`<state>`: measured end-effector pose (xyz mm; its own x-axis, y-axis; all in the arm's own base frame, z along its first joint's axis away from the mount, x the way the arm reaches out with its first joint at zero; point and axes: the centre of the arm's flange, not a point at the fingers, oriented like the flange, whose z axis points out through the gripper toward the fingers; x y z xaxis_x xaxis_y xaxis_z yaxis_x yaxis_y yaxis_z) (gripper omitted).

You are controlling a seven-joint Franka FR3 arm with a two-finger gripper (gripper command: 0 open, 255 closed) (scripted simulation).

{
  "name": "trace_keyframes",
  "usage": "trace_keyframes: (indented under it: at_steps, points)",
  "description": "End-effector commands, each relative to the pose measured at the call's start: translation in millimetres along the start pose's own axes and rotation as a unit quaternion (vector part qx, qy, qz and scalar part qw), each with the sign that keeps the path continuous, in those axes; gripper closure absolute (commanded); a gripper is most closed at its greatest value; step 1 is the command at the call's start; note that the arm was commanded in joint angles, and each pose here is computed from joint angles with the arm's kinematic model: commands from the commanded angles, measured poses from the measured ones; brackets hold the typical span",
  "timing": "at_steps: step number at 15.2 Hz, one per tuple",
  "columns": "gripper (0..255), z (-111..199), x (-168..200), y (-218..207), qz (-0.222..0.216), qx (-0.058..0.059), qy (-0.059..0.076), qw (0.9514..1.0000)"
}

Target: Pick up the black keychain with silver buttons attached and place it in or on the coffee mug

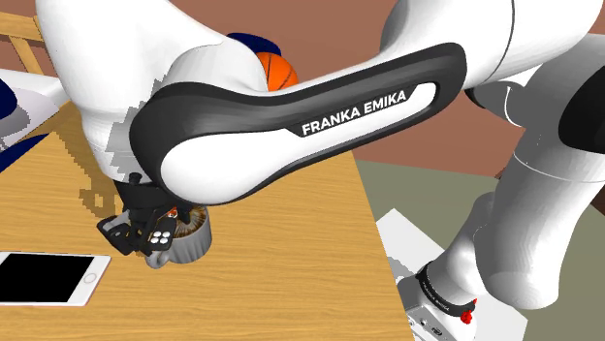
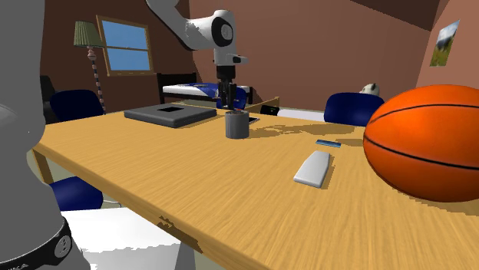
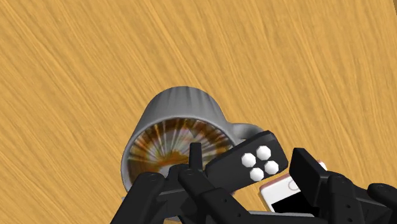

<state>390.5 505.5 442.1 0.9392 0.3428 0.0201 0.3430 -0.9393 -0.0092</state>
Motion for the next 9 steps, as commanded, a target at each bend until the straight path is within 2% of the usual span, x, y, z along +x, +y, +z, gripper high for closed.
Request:
trace_keyframes:
  at_steps: [1,4,5,9]
  points:
    - [255,0.2,-0.1,0.0,0.0,0.0,0.0,1.0]
    - [255,0.2,-0.1,0.0,0.0,0.0,0.0,1.0]
    - [0,0.2,-0.1,0.0,0.0,0.0,0.0,1.0]
    - [0,0.2,-0.1,0.0,0.0,0.0,0.0,1.0]
